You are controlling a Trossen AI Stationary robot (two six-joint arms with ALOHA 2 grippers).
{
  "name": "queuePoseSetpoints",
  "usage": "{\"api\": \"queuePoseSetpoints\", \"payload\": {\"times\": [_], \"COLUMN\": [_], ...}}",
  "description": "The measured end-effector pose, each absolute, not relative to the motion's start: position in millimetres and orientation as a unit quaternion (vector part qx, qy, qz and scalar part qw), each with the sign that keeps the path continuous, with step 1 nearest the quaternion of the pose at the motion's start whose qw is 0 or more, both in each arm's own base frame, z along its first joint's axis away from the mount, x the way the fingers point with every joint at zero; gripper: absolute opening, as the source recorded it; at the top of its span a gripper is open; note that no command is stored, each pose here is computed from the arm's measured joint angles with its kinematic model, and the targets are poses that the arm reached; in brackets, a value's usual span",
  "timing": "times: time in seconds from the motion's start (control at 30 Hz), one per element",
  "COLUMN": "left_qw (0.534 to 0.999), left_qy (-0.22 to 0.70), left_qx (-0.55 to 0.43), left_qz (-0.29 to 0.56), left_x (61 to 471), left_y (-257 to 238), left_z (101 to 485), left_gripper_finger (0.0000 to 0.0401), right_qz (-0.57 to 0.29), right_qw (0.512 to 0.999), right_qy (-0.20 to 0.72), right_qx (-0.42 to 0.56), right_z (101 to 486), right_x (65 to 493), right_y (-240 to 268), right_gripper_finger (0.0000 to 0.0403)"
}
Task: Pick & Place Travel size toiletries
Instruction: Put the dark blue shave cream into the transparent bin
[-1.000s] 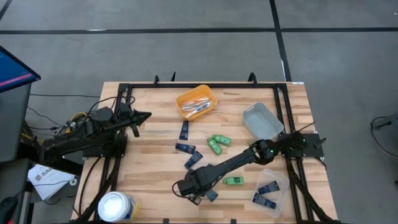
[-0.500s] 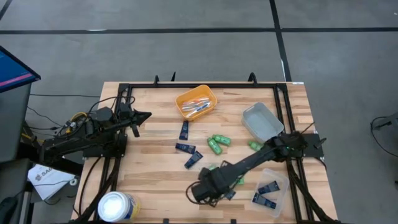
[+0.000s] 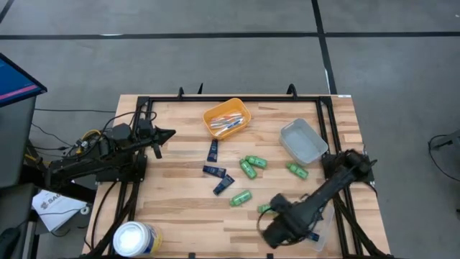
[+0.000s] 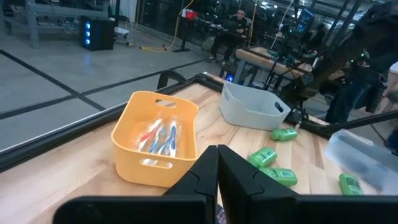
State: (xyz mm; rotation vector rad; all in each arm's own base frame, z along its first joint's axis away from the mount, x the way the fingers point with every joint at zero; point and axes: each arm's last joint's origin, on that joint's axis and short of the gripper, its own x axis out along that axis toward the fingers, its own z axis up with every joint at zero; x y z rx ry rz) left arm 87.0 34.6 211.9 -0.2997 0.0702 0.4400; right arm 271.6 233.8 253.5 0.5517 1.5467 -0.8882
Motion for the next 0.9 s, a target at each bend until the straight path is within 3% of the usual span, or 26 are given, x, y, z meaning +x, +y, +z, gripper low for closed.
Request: {"api": "queuePoseSetpoints", "payload": {"times": [0.33,0.63,0.9], "left_qw": [0.964,0.964,0.963], "left_qy": [0.034,0.033,0.033], "left_qx": [-0.148,-0.148,-0.147], "left_qz": [0.217,0.217,0.221], "left_x": [87,87,87], "left_y": [35,35,35], "left_z": [212,212,212], "left_gripper_finger": [0.0002,0.0002,0.0002], "right_qz": [-0.519,-0.571,-0.593], "right_qw": [0.499,0.407,0.384], "right_qy": [0.621,0.613,0.615], "right_qx": [0.310,0.363,0.351], "right_z": [245,218,200], "right_x": [204,200,202], "right_y": [215,216,212], "right_gripper_finger": [0.0124,0.0130,0.0134]}}
